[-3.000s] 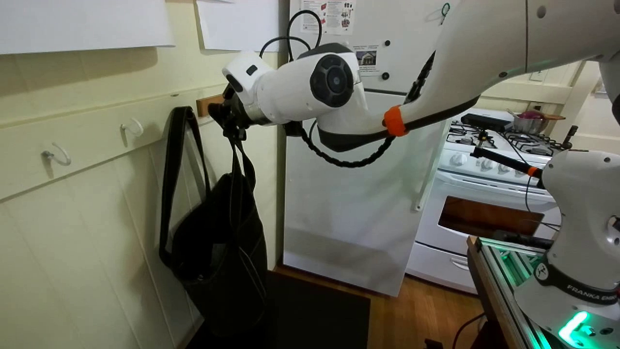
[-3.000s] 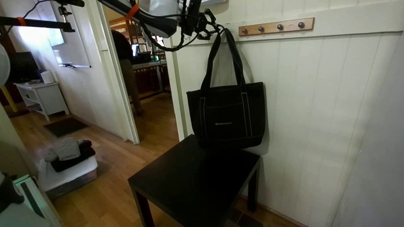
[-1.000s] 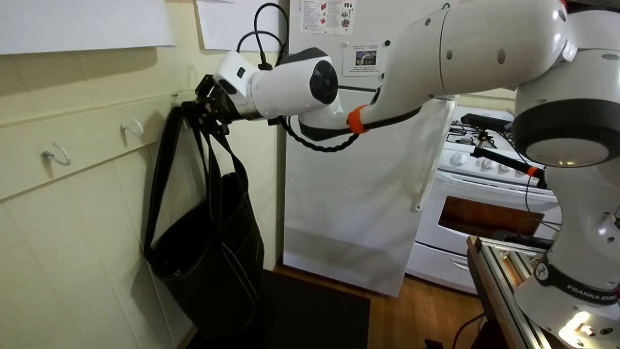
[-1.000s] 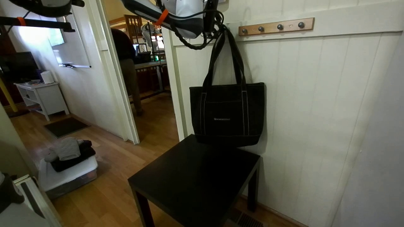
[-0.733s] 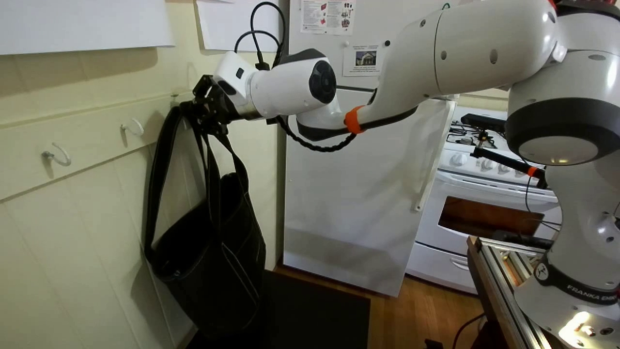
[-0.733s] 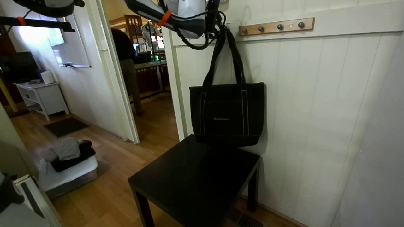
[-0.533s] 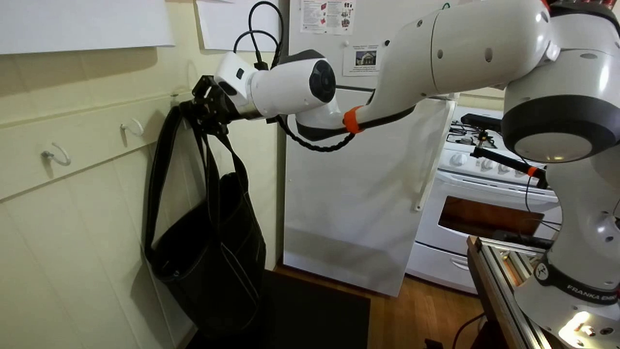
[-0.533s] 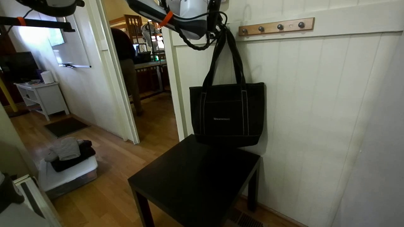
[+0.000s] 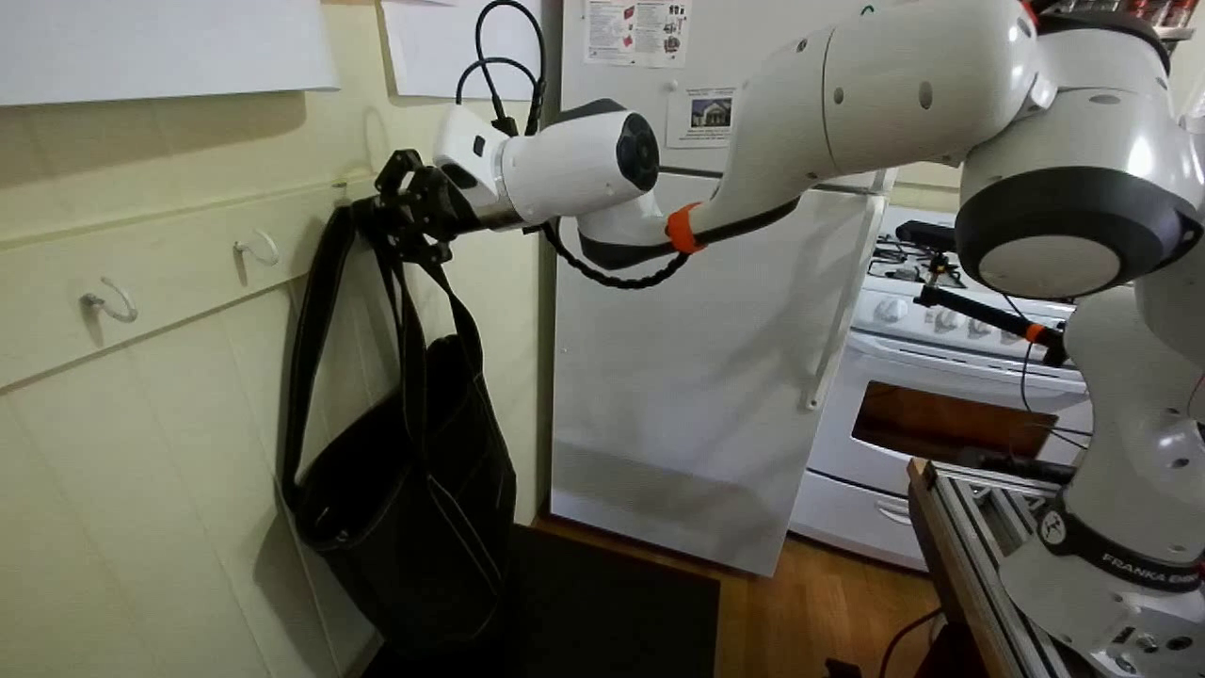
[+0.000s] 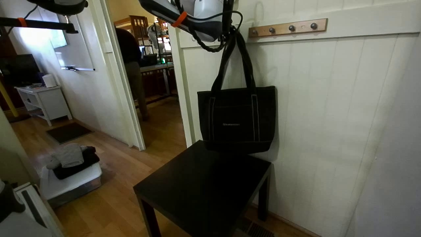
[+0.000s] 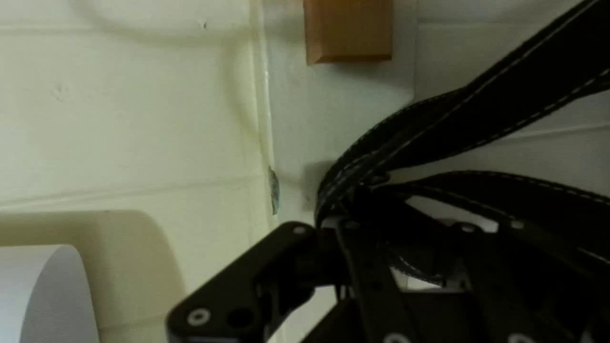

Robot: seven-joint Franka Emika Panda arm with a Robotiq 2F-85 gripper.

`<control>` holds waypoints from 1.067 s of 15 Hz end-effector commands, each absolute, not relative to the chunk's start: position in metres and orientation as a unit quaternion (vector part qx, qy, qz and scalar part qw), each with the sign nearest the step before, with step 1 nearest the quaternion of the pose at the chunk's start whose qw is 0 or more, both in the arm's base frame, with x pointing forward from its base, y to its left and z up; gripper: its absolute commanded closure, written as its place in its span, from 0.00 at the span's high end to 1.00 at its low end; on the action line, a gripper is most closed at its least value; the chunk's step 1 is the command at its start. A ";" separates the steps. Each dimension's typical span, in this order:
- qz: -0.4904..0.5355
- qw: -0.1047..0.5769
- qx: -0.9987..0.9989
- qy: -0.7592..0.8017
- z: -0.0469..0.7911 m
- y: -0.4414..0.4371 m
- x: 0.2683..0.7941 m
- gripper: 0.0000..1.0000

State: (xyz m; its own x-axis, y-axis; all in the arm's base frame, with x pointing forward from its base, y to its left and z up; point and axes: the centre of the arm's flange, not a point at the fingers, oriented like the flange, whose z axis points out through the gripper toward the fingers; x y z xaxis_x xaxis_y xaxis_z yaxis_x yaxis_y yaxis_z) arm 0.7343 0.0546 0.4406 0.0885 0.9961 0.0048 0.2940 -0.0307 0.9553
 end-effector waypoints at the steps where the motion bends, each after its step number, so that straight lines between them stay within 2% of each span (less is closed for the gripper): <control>1: 0.386 0.435 0.571 0.579 0.452 0.052 0.736 0.03; 16: 0.346 0.410 0.559 0.632 0.413 0.047 0.740 0.03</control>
State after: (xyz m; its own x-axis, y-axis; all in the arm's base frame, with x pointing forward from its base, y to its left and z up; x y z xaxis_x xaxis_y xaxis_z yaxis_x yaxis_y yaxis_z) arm 0.7248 0.0455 0.4021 -0.0025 0.9930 -0.1180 0.4067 0.1088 0.9070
